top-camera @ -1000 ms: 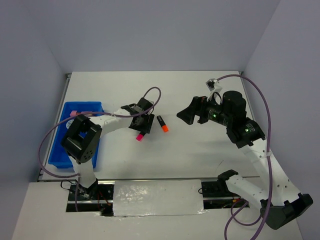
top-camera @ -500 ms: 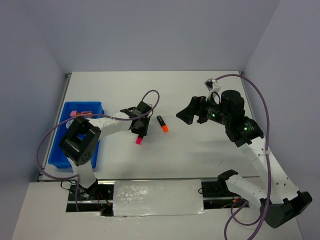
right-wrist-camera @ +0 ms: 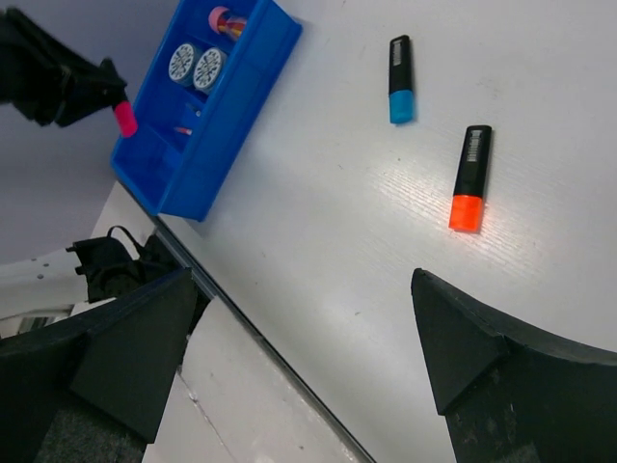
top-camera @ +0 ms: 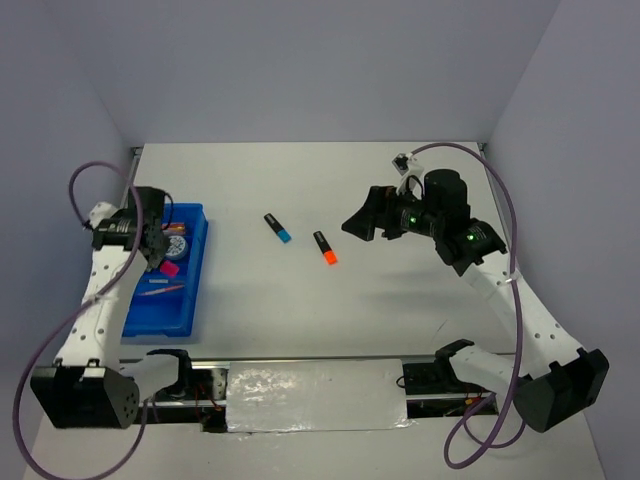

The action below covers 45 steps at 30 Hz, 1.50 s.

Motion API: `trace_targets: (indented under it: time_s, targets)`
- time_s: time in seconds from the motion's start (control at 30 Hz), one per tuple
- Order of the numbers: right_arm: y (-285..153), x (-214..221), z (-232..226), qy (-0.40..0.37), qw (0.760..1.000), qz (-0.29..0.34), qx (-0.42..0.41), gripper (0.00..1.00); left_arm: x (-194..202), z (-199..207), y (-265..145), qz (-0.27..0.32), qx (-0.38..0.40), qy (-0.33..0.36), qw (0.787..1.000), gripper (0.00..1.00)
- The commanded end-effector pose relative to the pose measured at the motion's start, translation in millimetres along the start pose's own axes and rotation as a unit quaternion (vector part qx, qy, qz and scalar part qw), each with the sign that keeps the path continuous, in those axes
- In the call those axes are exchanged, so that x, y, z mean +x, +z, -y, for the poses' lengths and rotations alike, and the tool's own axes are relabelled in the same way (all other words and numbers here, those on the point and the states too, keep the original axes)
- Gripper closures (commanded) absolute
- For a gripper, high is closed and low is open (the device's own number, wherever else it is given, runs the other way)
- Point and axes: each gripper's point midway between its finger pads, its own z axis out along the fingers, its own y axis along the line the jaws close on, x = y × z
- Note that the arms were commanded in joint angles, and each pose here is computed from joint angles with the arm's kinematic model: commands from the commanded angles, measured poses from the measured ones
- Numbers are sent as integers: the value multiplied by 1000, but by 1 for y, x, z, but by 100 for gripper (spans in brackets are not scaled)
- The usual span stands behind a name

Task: Sort the stationery into containers
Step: Place the pen in the storage box, then pick up the pen from the center of the board.

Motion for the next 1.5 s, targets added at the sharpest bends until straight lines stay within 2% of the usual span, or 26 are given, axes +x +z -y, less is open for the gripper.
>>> trace_targets:
  time_s: [0.0,0.1,0.3,0.4,0.47,0.57,0.67,0.7,0.73,0.8,0.87,0.9,1.0,1.07,1.13,1.17,1.2,1.23,1.27,1.3,1.33,1.37,1.4,1.47]
  targets:
    - [-3,-31,-27,-18,998,39,-49,0,1,-73,4,6,-112,-72,991,100]
    - [-3,-29,-35,-16,997,34,-66,0,2,-112,12,13,-165,-112,980,100]
    - [-3,-26,-45,-23,996,27,-78,0,20,-141,35,-7,-179,-148,973,100]
    - [-3,-23,-51,-31,996,21,-85,0,24,-137,46,-12,-168,-154,974,96]
    - [-3,-19,-55,-34,995,15,-90,0,25,-130,51,-13,-156,-167,974,89]
    - [0,-16,-59,-37,995,6,-96,0,35,-125,56,-28,-142,-182,973,82]
    - [3,-14,-62,-41,994,1,-98,0,37,-124,56,-32,-138,-184,973,62]
    - [4,-14,-62,-41,994,0,-98,0,37,-126,55,-30,-141,-184,972,54]
    - [5,-14,-62,-41,994,-2,-98,0,35,-127,53,-25,-140,-185,972,38]
    - [8,-15,-63,-42,994,-5,-99,0,32,-130,49,-18,-144,-183,972,26]
    - [12,-16,-61,-41,995,-7,-95,0,26,-128,42,-11,-138,-185,973,7]
    - [13,-16,-60,-41,995,-8,-94,0,24,-129,40,-10,-139,-184,973,1]
    - [17,-18,-58,-37,995,-10,-89,0,18,-120,34,-18,-122,-180,976,1]
    - [18,-19,-58,-36,996,-9,-85,0,10,-104,29,-25,-87,-165,982,1]
    - [18,-22,-40,-30,999,0,-33,0,1,-73,23,-28,-31,-145,989,1]
    - [13,-31,-31,-22,1000,16,6,0,-1,-33,4,-28,32,-111,993,1]
    - [8,-33,4,-2,994,30,105,0,0,-10,-6,-26,58,-91,994,1]
    - [1,-36,20,12,988,42,150,0,11,14,-6,-37,57,-65,996,1]
    - [-10,-42,37,42,979,61,191,0,18,60,-39,-29,117,-16,993,1]
    - [-20,-41,53,58,968,70,232,0,42,84,-25,-48,94,33,994,1]
    - [-24,-37,60,67,965,74,243,0,55,105,-29,-55,95,59,992,1]
    - [-34,-40,61,70,963,89,246,0,62,131,-52,-52,114,85,988,1]
    - [-37,-38,62,69,962,90,250,0,88,146,-33,-64,82,126,987,1]
    - [-40,-28,63,70,963,77,250,0,104,181,-47,-70,97,141,983,1]
